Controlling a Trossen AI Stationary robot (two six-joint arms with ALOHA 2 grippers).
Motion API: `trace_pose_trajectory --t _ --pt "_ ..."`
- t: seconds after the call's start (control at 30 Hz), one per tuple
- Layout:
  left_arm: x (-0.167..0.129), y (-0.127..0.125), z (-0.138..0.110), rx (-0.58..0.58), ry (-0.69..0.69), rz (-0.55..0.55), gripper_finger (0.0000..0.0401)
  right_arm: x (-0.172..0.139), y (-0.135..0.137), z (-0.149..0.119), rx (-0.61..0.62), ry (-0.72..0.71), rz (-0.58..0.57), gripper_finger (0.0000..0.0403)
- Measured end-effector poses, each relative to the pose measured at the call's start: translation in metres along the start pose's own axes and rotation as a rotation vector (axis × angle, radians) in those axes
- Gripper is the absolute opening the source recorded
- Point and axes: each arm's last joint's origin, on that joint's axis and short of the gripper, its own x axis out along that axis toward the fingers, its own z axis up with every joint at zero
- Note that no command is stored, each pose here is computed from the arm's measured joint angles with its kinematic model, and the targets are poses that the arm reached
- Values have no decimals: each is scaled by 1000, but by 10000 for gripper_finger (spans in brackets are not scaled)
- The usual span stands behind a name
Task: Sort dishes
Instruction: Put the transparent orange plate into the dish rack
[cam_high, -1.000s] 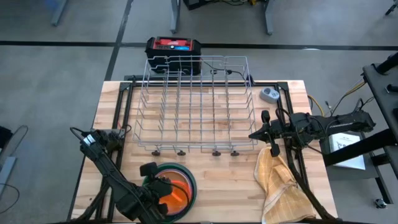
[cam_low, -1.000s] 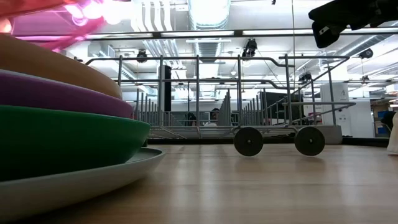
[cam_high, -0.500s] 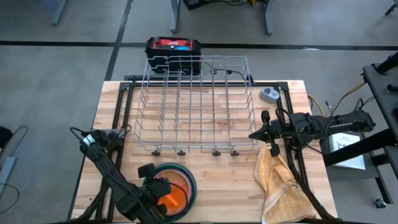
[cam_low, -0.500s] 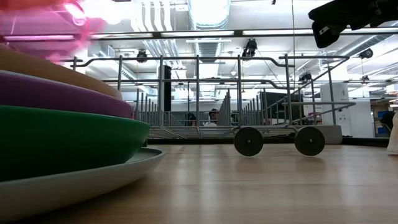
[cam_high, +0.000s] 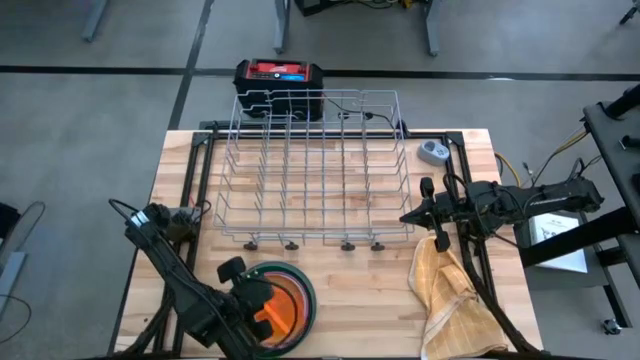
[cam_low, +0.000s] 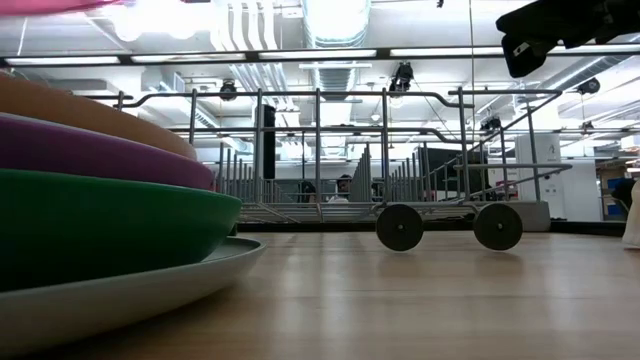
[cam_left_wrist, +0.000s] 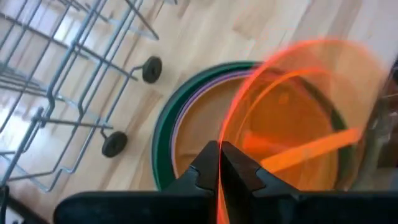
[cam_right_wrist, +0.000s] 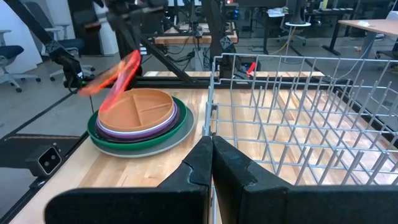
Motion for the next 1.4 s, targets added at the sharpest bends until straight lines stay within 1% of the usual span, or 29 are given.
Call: trace_pose_trajectory --t 0.1,0.23,0.27,0.37,0.47,0.63,0.77,0.9,1.07,1.17,1.33,1.4 --pt "6 2 -3 -13 59 12 0 0 0 0 0 0 0 2" --pt "15 1 -8 -23 92 40 0 0 0 0 2 0 0 2" --pt "15 1 -8 -31 86 42 0 0 0 0 2 0 0 2" --pt "14 1 -8 -39 8 54 0 0 0 0 2 0 0 2" --pt "18 1 -11 -49 87 50 0 0 0 0 2 0 0 2" --pt "26 1 -16 -121 101 82 5 0 0 0 2 0 0 2" --pt "31 2 -19 -118 105 104 21 0 0 0 1 0 0 2" --pt "36 3 -22 -125 107 124 24 0 0 0 1 0 0 2" --pt "38 3 -22 -108 111 132 25 0 0 0 1 -1 0 2" --pt "39 -2 -21 -95 102 84 25 0 0 0 1 0 0 2" --pt "50 -21 -22 -18 71 -92 25 0 0 0 -4 0 0 2" --pt "62 -25 -26 -3 88 -131 23 0 0 0 -7 0 0 2"
